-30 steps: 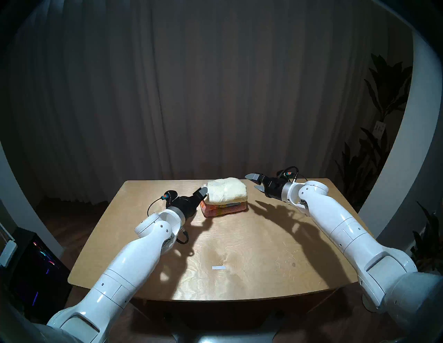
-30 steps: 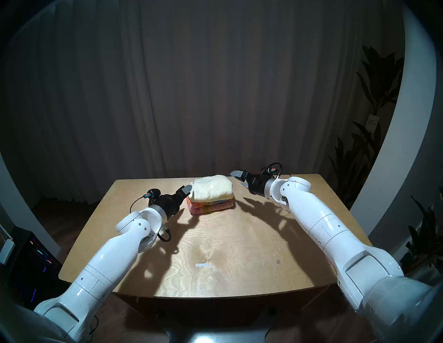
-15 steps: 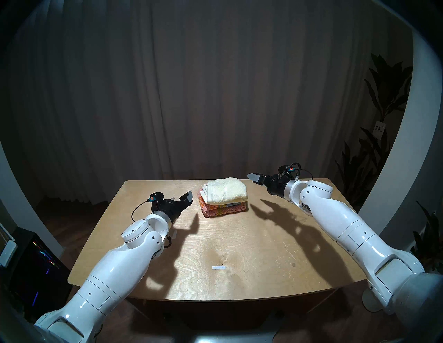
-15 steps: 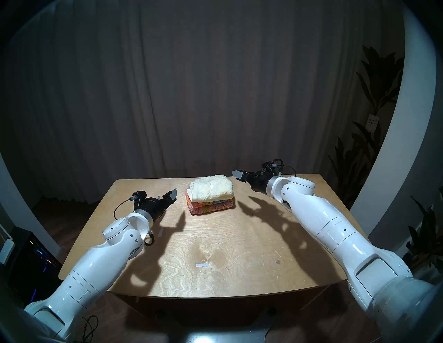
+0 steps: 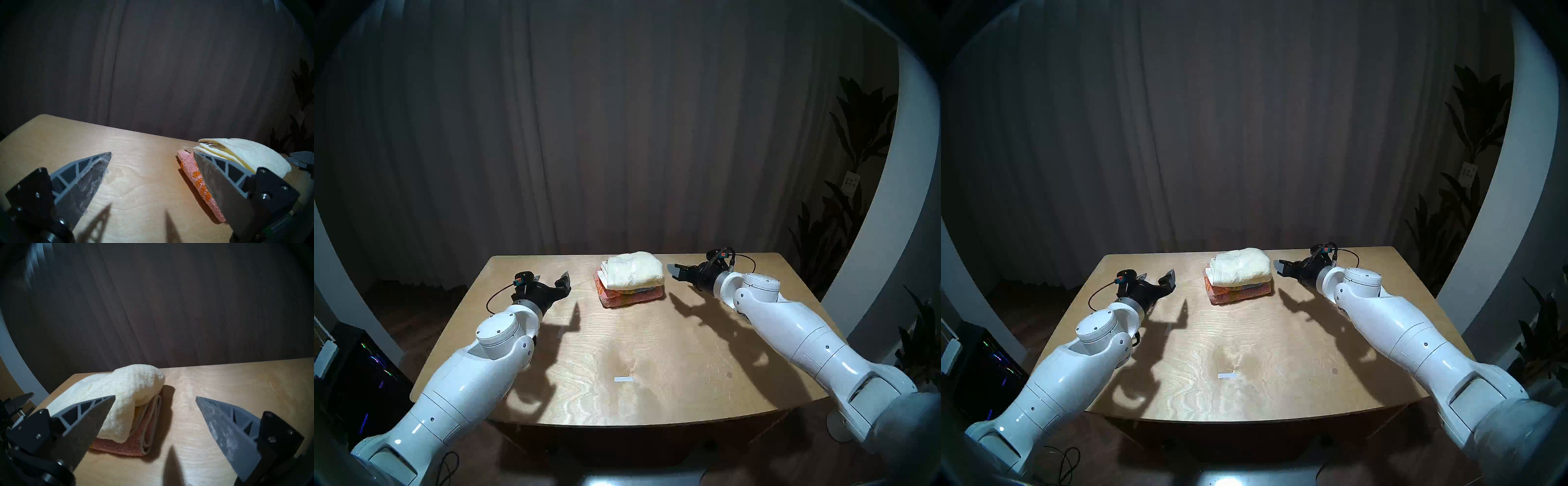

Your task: Fold each towel twice and stack them on table

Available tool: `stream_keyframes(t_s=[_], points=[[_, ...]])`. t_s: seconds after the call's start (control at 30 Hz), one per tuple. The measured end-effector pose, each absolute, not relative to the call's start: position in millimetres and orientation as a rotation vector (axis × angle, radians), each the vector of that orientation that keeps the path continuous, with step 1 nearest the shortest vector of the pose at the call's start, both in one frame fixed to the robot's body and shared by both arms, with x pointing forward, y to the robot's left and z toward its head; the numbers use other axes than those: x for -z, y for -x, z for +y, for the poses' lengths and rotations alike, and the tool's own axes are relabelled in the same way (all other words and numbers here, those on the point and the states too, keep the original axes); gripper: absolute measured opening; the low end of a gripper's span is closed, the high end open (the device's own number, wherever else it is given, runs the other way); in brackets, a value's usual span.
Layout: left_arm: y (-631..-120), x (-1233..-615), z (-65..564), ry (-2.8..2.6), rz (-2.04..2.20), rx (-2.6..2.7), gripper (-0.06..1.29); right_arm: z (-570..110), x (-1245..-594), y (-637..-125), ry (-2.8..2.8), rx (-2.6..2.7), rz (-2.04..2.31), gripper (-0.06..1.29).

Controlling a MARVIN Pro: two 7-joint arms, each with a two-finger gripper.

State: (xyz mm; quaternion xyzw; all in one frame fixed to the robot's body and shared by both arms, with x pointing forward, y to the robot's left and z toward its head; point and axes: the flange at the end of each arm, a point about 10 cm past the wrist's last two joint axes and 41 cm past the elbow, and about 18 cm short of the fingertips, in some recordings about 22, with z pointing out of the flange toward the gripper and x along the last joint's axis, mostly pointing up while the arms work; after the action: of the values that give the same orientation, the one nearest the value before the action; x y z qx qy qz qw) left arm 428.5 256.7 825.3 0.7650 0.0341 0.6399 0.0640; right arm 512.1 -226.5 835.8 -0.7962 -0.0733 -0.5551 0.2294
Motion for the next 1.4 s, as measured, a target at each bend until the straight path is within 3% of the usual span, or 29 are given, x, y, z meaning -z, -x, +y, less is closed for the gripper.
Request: stream_keyframes(t_s=[0.93,1.4], points=[[-432,-836,277,-2.346,-0.308,-2.535,1.20,-264,-851,-512,2.106,2.253,-0.037,1.23],[-444,-833,284,-2.231,-0.238,-2.416,1.20,-301,-842,-527,2.121,2.122,-0.025,1.23]])
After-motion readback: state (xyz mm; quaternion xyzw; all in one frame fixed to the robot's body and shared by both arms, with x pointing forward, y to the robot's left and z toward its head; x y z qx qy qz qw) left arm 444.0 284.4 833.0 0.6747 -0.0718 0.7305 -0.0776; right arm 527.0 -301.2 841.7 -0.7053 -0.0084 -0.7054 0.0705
